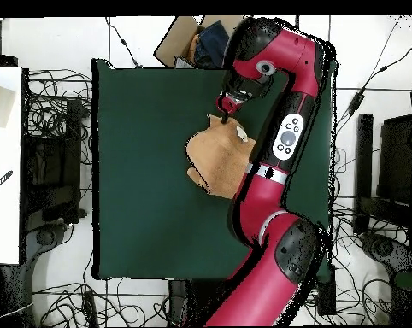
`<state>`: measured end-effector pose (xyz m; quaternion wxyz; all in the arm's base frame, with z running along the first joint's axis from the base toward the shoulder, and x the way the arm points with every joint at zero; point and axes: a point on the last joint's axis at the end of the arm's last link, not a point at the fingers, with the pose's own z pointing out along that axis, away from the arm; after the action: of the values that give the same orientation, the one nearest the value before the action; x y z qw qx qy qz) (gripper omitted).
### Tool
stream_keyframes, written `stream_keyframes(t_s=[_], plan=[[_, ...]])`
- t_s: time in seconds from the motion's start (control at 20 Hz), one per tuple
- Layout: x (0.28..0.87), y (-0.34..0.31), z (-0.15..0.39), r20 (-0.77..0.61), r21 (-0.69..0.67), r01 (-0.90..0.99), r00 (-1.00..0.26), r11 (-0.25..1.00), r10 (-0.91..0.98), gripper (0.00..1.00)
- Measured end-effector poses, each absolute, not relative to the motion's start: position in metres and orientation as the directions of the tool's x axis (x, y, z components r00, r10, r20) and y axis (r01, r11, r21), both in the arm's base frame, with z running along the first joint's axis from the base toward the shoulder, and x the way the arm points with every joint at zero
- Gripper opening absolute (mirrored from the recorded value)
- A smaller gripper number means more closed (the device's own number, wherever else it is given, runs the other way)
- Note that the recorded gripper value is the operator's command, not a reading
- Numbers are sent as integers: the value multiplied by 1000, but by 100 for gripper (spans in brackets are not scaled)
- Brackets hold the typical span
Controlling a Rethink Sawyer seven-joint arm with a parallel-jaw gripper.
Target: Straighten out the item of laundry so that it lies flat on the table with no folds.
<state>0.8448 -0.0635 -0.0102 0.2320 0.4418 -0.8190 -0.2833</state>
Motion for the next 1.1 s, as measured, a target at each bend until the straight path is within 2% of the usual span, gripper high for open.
stream_keyframes(t_s=[0.7, 1.1], plan=[[851, -45, -8, 175, 649, -594, -492, 476, -853, 0], [862, -26, -22, 212, 578, -632, -494, 516, -843, 0]])
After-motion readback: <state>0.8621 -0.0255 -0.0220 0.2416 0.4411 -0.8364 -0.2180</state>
